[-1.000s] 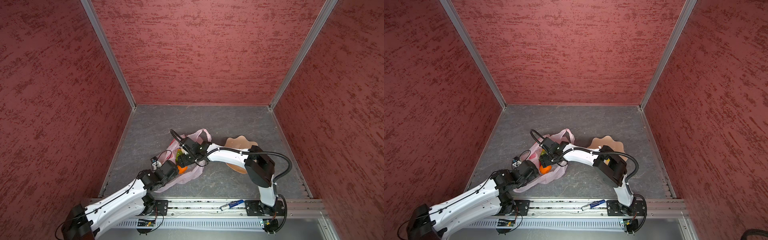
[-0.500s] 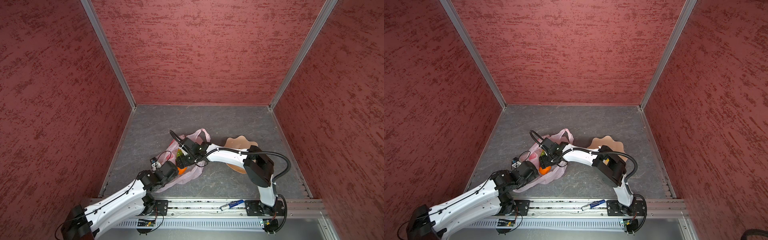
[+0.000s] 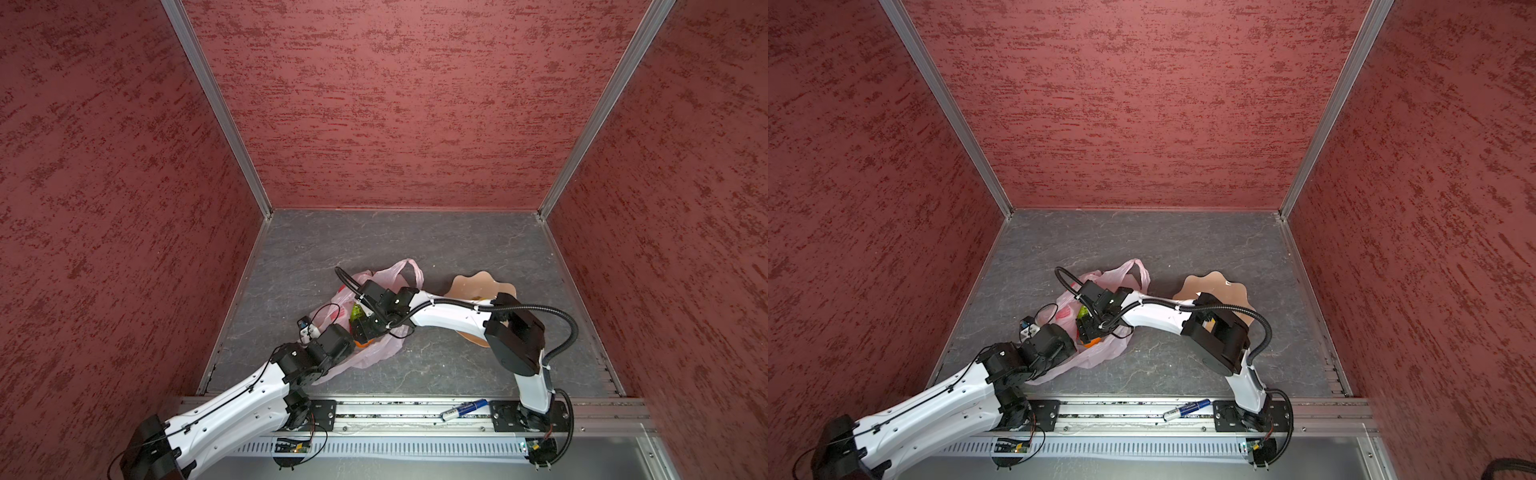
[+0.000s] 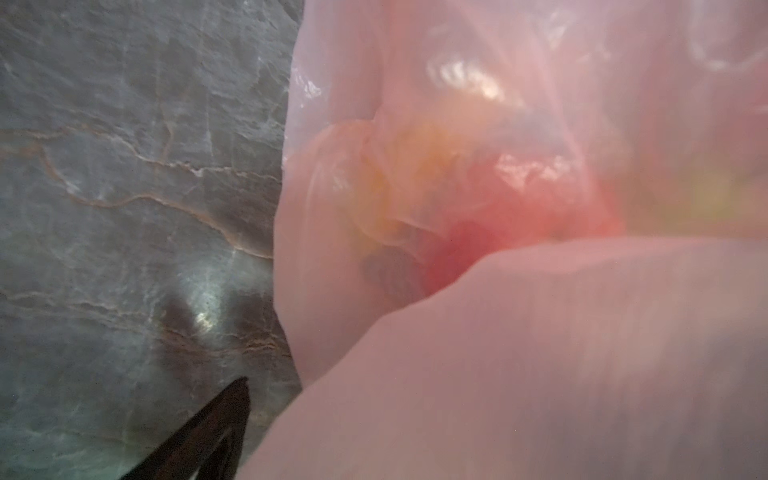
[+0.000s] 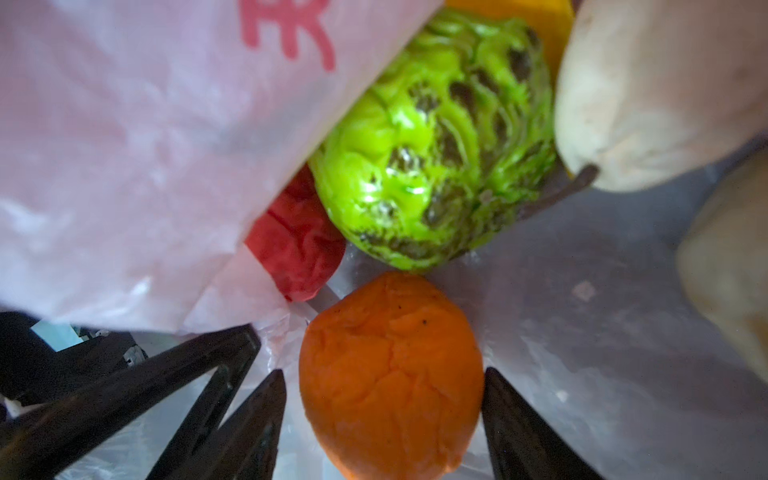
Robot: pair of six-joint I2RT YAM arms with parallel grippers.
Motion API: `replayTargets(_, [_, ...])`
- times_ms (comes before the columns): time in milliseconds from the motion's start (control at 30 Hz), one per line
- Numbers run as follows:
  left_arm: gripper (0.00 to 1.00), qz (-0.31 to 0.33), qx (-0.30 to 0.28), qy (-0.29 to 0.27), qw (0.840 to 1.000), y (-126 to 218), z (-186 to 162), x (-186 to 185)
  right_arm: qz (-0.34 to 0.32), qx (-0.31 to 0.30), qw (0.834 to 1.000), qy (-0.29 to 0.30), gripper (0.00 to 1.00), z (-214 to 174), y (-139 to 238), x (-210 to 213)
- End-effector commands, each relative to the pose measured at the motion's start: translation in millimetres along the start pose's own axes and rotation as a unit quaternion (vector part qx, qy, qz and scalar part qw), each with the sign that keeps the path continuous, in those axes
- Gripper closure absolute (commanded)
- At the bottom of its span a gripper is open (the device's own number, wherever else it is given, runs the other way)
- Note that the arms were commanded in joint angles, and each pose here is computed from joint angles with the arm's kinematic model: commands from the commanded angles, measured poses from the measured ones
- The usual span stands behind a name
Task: Take the fake fruits out of the plastic bag
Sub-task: 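Close the right gripper on the orange fruit inside the bag, then lift the orange fruit out of the bag toward the bowl with the right gripper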
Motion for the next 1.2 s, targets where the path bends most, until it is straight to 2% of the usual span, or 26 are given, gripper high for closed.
replayTargets(0, [0.02, 0.010, -0.005, 0.002, 1.000, -1, -1, 5, -0.003, 0.001, 1.000, -0.003, 0.34, 2, -6, 4])
replayTargets(267, [0.02, 0.007, -0.006, 0.004, 1.000, 0, 0, 5, -0.015, -0.010, 1.000, 0.002, 0.57, 5, 7, 2])
replayTargets(467, [0.02, 0.002, -0.006, 0.000, 1.000, 0, 0, 0, -0.025, -0.043, 0.999, 0.009, 0.68, 11, 38, 4])
replayTargets(1167, [0.02, -0.018, -0.009, -0.010, 1.000, 0, 3, -11, -0.079, -0.159, 0.984, 0.014, 0.75, 17, 155, 3])
Point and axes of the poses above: each gripper's point midway between its finger pads, its own y axis back along the fingers, its own x axis along the line the jaws close on, z = x × y, the point moved 10 cm from there along y, back along the fingers, and after that the axes turned 1 degree about y, right-handed, at the moved point
